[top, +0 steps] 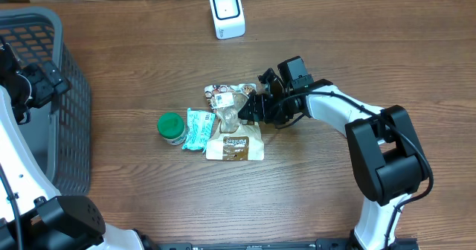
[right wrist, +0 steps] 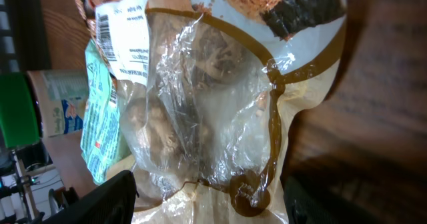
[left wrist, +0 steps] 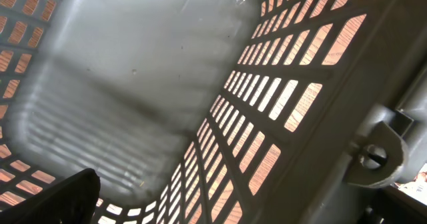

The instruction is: Scan the item barcode

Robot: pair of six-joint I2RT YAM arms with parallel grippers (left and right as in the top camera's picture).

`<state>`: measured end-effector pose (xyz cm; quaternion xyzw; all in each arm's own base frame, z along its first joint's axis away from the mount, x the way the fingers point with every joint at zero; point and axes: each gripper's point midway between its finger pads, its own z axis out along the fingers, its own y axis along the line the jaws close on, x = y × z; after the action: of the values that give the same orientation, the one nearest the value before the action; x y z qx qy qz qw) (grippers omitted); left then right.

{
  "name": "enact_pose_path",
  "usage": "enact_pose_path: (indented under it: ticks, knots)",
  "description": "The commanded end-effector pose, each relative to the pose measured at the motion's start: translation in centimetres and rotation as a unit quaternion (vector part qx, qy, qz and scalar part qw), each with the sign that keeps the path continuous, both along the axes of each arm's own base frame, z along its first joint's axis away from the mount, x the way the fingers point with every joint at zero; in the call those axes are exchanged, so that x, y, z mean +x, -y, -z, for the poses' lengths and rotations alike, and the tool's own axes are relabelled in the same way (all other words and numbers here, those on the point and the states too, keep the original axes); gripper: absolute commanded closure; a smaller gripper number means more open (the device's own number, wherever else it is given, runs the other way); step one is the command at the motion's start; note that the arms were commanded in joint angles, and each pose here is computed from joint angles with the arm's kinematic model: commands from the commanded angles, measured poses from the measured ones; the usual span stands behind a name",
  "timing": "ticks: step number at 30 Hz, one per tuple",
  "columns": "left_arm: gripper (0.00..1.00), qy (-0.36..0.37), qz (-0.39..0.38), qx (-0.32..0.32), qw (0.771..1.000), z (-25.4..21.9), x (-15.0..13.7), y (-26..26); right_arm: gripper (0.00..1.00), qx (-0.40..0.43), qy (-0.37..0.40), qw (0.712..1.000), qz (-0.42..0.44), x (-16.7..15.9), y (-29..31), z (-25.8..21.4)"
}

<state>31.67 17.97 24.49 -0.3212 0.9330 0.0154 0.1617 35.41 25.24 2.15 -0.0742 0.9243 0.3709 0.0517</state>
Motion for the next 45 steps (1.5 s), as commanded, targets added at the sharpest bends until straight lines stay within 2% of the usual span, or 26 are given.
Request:
enact_pose_path:
  ticks: [1, 8, 17, 27, 28, 32, 37, 40, 42, 45]
  knots:
    - [0.0, -0.008, 0.002, 0.003, 1.0, 0.4, -0.1, -0.4, 0.28, 0.01, -0.007, 1.0, -0.009, -0.5, -0.3, 1.0]
    - [0.0, -0.008, 0.002, 0.003, 1.0, 0.4, -0.1, -0.4, 0.29, 0.014, -0.014, 0.999, -0.032, -2.0, -2.7, 1.0]
    - [0.0, -0.008, 0.002, 0.003, 1.0, 0.4, -0.1, -0.4, 0.4, 0.019, -0.034, 0.999, -0.018, -2.6, -5.3, 2.4]
    - [0.01, -0.008, 0.002, 0.003, 1.0, 0.4, -0.1, -0.4, 0.58, -0.096, 0.013, 0.994, 0.049, -0.1, -2.1, 5.1]
    - [0.0, -0.008, 0.002, 0.003, 1.0, 0.4, -0.1, -0.4, 0.62, -0.11, 0.023, 0.992, 0.06, 0.5, -1.7, 5.4]
    - [0.0, -0.008, 0.002, 0.003, 1.0, 0.4, -0.1, -0.4, 0.67, -0.111, 0.033, 0.991, 0.06, 0.8, -2.1, 6.3]
    - [0.0, -0.008, 0.002, 0.003, 1.0, 0.4, -0.1, -0.4, 0.73, -0.112, 0.001, 0.992, 0.056, -0.5, -2.7, 8.2]
    - [0.0, -0.008, 0.002, 0.003, 1.0, 0.4, -0.1, -0.4, 0.83, -0.093, -0.01, 0.995, 0.045, -1.0, -3.3, 7.9]
    - [0.0, -0.008, 0.002, 0.003, 1.0, 0.4, -0.1, -0.4, 0.94, -0.08, -0.017, 0.996, 0.038, -1.2, -3.7, 7.6]
    - [0.0, -0.008, 0.002, 0.003, 1.0, 0.4, -0.1, -0.4, 0.96, -0.077, -0.02, 0.996, 0.039, -1.0, -3.7, 7.1]
